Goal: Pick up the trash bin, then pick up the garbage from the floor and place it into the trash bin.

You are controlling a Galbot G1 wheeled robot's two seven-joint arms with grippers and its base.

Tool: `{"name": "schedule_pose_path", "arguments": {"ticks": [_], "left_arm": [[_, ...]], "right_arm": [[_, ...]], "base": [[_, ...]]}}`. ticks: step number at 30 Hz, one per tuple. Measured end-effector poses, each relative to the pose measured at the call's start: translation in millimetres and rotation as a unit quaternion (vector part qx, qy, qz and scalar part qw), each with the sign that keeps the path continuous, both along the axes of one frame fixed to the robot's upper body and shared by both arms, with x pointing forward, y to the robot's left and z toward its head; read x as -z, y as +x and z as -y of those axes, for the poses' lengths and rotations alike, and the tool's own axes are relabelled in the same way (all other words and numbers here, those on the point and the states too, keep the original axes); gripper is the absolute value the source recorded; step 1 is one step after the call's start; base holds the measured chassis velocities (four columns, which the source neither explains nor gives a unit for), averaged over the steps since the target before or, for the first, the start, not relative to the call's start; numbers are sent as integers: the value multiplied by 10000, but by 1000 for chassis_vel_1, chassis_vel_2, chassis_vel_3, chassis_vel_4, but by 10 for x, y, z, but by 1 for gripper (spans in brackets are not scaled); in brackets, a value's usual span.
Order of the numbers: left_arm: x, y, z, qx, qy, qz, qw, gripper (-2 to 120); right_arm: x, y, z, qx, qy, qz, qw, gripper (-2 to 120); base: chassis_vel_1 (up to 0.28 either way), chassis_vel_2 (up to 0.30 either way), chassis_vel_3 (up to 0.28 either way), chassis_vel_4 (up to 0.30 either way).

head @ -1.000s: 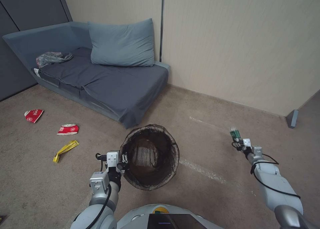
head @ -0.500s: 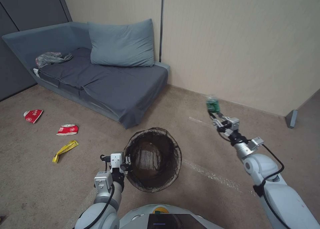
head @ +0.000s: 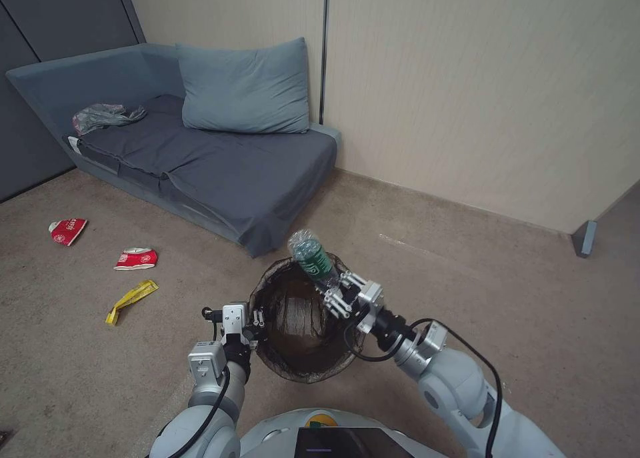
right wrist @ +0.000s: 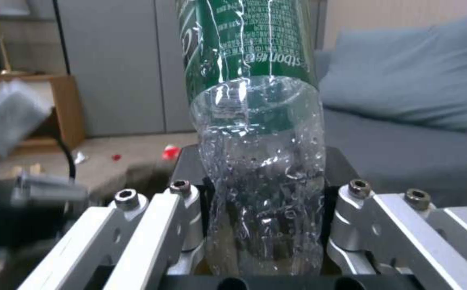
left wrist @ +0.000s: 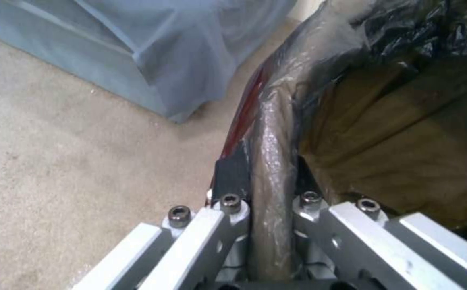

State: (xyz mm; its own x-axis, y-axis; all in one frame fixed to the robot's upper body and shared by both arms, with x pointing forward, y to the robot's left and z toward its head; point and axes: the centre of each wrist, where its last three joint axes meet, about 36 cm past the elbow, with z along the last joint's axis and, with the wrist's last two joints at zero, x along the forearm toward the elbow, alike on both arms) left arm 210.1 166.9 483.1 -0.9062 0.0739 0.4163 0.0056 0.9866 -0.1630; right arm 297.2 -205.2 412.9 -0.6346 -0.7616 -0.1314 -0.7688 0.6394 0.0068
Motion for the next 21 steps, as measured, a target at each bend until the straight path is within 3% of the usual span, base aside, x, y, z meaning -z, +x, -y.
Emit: {"name": "schedule_pose_path", "arguments": {"ticks": [16,19,21], "left_arm": [[-27,-3,30,-8,-47,16,10000,2],[-35,-7,23,-11,-37,20,10000,2],[-35,-7,21,-13,-34,21,10000,2]], "right_arm": [[664,-7,-1,22,-516,-456,9976,31],[722,-30,-24,5,-582,-426,9974,47],[725,-35,-31,6,-582,-421,9974,51]], "base": [[0,0,0,0],[0,0,0,0],[0,0,0,0]]}}
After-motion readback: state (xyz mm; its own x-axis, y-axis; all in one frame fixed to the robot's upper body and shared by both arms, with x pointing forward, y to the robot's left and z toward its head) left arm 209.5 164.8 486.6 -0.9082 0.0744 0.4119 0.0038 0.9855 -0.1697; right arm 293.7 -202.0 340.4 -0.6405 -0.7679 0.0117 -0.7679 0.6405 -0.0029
